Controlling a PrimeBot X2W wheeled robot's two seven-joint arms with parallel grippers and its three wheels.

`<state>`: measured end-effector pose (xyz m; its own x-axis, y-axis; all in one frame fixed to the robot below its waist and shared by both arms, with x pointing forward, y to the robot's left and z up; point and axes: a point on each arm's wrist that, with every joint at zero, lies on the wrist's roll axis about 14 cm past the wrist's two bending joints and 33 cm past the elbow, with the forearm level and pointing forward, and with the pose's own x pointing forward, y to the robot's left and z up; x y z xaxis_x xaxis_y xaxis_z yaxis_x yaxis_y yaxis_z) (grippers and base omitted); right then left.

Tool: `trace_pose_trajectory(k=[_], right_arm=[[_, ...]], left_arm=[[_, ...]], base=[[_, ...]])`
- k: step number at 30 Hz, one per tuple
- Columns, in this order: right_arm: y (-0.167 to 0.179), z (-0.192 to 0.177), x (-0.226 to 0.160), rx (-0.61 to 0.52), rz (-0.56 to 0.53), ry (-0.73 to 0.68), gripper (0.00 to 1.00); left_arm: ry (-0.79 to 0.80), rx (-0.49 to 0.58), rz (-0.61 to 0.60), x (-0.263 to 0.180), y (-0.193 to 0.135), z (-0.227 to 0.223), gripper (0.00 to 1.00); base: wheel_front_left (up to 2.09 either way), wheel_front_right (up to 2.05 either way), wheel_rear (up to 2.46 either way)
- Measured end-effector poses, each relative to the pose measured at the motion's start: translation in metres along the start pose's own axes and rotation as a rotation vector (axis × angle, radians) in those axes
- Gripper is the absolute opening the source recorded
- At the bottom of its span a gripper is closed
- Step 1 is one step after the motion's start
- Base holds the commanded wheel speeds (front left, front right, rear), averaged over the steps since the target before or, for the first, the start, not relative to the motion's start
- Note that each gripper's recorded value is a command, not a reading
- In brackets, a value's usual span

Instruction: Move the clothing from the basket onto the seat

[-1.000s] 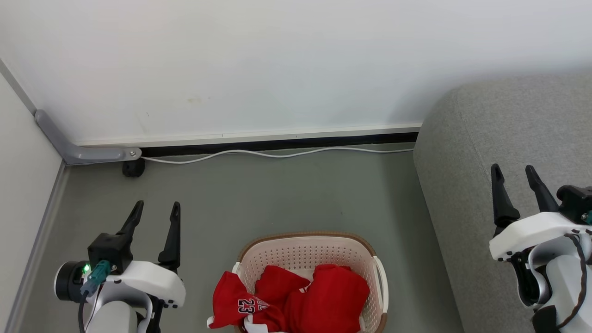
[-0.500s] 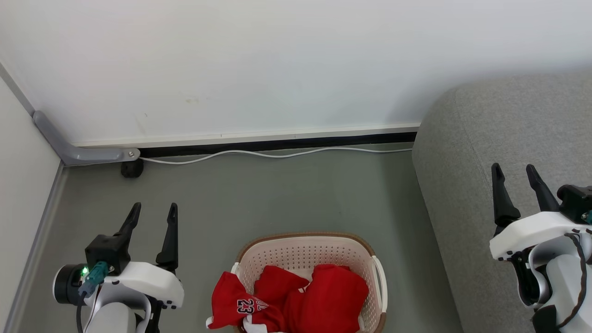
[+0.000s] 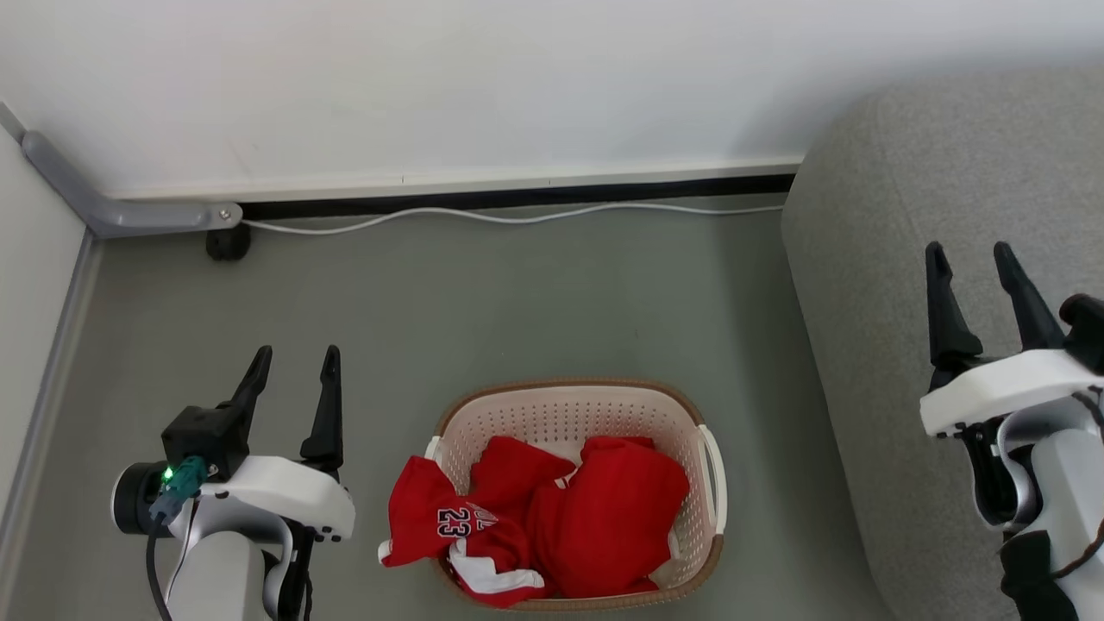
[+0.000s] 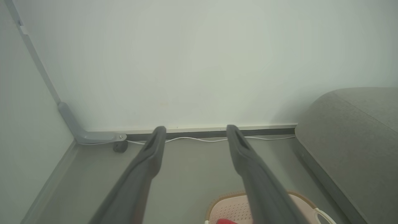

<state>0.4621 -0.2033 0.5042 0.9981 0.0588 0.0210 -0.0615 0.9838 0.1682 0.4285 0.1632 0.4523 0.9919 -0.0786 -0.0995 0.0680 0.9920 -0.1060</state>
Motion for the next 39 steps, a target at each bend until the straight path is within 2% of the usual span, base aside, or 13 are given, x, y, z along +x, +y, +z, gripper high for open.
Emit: trace_pose_trajectory(k=[15,25,31,35,39], right_arm=[[-0.006,-0.031,0.075,-0.035,0.049,-0.005,1.0],[-0.013,-0.081,0.102,-0.04,0.065,0.06,1.0],[-0.019,-0.098,0.103,-0.045,0.058,0.091,1.0],[-0.018,-0.1,0.103,-0.041,0.059,0.095,1.0],[-0.017,-0.102,0.102,-0.036,0.059,0.101,1.0]], left_arm=[[0.206,-0.111,-0.016,0.053,-0.023,-0.089,1.0],[0.453,-0.12,-0.154,0.06,-0.069,-0.182,1.0],[0.609,-0.051,-0.306,0.041,-0.102,-0.227,1.0],[0.661,0.052,-0.433,0.03,-0.118,-0.241,1.0],[0.71,0.149,-0.495,0.021,-0.119,-0.253,1.0]], base=[[0.0,0.0,0.0],[0.0,0.0,0.0],[0.0,0.0,0.0],[0.0,0.0,0.0],[0.0,0.0,0.0]])
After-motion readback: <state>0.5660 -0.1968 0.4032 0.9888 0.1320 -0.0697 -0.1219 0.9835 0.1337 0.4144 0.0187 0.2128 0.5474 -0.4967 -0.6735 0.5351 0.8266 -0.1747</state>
